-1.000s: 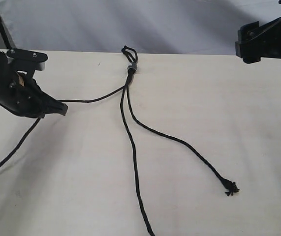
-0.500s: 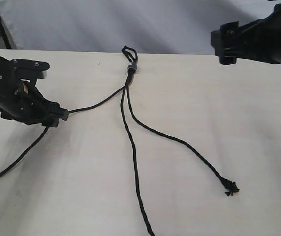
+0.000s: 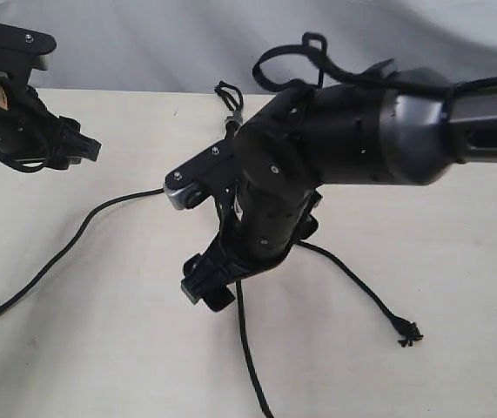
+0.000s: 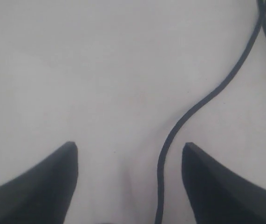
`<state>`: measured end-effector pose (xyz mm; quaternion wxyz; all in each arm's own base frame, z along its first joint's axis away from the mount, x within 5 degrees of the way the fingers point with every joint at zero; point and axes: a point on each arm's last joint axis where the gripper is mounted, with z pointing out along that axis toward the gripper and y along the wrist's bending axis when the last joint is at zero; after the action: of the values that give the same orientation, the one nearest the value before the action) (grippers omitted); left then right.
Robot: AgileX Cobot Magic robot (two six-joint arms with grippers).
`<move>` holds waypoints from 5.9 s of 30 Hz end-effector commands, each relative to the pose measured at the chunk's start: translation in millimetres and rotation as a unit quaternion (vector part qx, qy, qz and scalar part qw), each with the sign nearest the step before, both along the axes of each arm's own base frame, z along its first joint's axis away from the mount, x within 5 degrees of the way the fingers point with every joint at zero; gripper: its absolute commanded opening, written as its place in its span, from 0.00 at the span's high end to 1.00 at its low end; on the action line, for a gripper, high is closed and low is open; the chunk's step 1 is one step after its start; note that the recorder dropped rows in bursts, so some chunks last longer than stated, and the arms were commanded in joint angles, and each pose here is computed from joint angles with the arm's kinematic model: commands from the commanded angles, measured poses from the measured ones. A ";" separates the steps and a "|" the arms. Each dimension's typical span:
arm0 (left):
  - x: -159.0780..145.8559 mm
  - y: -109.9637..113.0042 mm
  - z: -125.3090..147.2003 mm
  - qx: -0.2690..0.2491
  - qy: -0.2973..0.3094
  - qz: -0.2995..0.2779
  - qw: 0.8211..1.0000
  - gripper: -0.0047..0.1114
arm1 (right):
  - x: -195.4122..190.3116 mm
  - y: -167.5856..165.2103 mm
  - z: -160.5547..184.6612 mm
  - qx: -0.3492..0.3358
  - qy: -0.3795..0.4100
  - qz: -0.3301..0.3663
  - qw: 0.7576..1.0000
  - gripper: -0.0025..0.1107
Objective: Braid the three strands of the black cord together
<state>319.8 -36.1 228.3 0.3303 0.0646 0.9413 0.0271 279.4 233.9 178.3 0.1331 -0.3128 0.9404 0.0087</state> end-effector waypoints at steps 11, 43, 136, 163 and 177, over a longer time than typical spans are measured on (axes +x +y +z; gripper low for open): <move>-0.2 0.0 2.1 -0.004 -0.013 -0.001 1.000 0.44 | -1.1 14.0 -57.3 -0.042 0.053 0.016 0.998 0.36; -0.2 0.0 2.1 -0.002 -0.013 -0.003 1.000 0.44 | 117.6 -165.1 -22.2 -0.123 -0.094 -0.197 0.968 0.98; -26.5 -104.3 0.4 -0.055 -0.010 -0.137 0.989 0.44 | 51.1 -184.4 118.7 0.002 -0.209 -0.261 0.942 0.35; -33.5 -219.4 -81.8 0.122 0.228 -0.267 0.928 0.95 | 2.8 -189.1 109.9 0.053 -0.291 -0.210 0.932 0.35; 37.2 -65.0 -43.8 0.153 0.111 -0.086 0.978 0.95 | 3.4 -188.5 110.5 0.060 -0.294 -0.215 0.929 0.35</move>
<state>356.0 -117.3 195.5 0.1974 0.2133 0.9449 0.1507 283.0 45.3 285.8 0.4109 -0.0821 0.9062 -0.0570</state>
